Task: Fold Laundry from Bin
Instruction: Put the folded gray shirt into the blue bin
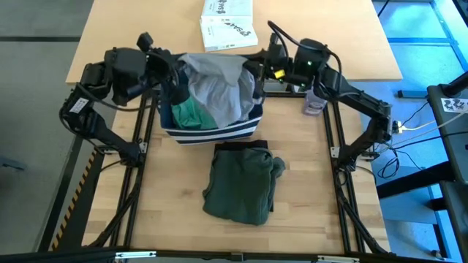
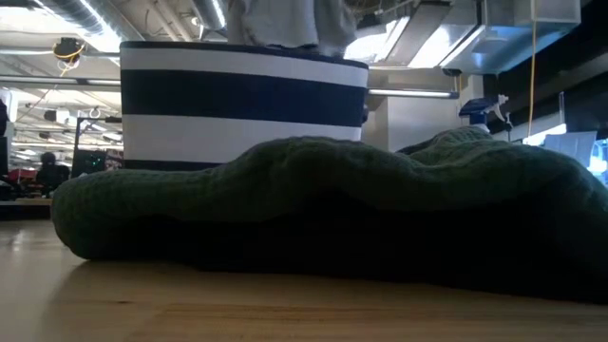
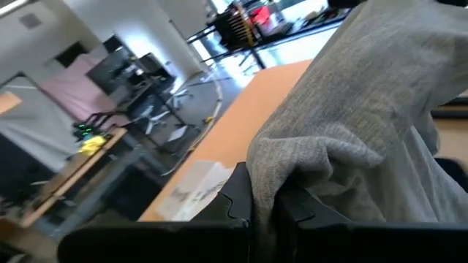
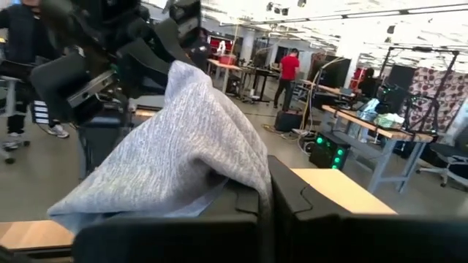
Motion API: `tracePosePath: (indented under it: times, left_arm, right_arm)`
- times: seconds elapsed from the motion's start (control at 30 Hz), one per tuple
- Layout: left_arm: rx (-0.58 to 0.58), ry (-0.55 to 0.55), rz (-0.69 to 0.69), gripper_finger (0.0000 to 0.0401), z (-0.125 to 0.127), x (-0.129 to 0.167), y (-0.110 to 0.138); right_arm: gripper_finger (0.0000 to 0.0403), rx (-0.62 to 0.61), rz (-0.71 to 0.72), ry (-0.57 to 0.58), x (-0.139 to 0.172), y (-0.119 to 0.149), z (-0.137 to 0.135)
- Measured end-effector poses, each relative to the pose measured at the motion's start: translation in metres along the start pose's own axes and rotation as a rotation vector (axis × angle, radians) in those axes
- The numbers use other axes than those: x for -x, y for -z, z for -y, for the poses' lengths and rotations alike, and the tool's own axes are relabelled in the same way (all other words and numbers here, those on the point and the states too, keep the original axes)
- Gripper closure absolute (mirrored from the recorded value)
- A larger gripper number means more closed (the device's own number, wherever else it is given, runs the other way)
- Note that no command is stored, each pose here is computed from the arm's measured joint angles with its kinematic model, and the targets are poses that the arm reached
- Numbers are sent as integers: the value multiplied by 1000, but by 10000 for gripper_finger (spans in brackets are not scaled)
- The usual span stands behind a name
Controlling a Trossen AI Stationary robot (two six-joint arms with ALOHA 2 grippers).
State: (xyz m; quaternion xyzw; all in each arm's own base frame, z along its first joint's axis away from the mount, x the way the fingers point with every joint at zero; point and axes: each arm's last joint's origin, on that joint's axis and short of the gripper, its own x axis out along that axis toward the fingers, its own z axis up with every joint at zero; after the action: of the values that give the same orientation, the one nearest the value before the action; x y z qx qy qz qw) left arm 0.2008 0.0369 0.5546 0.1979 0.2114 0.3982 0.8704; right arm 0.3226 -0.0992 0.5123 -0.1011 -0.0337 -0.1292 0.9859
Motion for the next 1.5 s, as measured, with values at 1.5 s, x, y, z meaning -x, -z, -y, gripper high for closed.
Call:
tracePosePath:
  times: [1.5]
  left_arm:
    - [-186,353,-112,394,-79,-142,68]
  right_arm:
    - [403,10,-337,-27,-28,61,27]
